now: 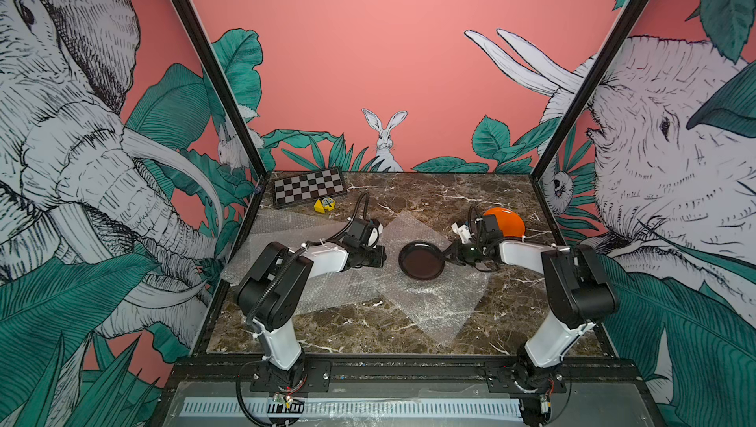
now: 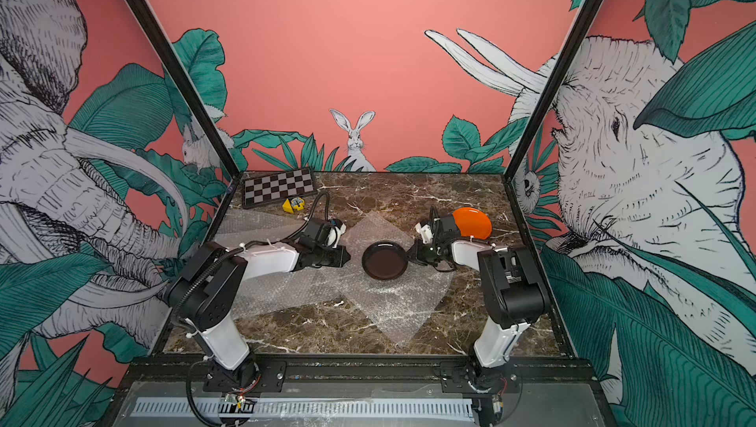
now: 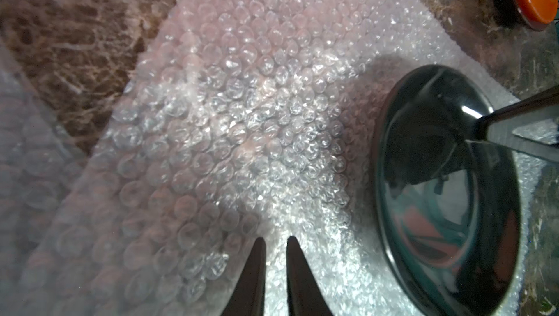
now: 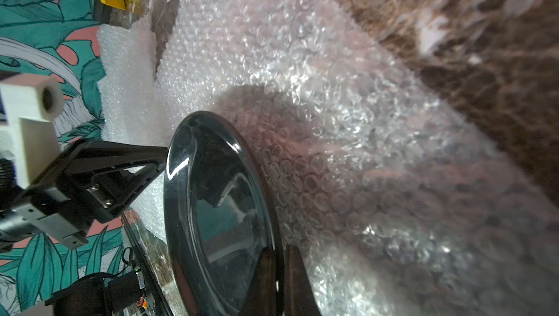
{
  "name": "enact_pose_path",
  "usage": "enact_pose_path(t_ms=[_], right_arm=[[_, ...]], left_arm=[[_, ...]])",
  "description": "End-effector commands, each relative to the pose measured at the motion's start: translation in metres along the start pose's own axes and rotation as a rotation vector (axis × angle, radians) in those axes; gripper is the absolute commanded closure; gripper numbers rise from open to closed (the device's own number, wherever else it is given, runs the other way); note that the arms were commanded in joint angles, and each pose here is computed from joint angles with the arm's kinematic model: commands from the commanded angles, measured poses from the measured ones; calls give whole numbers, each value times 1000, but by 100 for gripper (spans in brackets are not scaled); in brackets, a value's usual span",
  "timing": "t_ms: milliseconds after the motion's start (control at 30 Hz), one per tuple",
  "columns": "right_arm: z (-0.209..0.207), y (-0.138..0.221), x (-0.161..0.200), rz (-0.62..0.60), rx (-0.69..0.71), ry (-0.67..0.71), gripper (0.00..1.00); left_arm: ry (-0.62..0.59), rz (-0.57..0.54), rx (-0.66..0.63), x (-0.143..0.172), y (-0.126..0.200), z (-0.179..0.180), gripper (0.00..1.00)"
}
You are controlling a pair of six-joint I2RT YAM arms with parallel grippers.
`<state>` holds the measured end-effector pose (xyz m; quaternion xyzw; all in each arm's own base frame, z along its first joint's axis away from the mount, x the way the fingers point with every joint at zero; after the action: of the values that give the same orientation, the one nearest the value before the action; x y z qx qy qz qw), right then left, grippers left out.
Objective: Unpack dinner plates from bubble wrap
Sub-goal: Pick up the plate from the bubble wrap, then place the plate on the plate.
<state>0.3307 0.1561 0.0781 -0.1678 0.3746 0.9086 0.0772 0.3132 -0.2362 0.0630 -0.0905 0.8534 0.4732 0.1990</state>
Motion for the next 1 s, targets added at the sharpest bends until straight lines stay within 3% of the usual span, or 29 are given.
enact_pose_path(t_ms=[0, 400, 967], right_arm=[[12, 13, -15, -76, -76, 9, 98], [-10, 51, -42, -235, -58, -72, 99], [-97, 129, -66, -529, 79, -325, 100]], left_arm=[[7, 24, -26, 11, -3, 9, 83], [12, 28, -22, 13, -2, 9, 83], [5, 29, -19, 11, -1, 7, 83]])
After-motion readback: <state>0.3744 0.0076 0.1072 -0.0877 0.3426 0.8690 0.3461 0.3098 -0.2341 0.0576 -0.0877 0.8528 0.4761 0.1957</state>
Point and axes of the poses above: each gripper's point midway between its finger pads, its own y axis back along the fingers, its own z axis along the line the jaws close on, x = y × z, the point moved 4 cm from there along y, back along the fingers, and after that the axes turned 7 degrees about y, right-handed, at the moved point
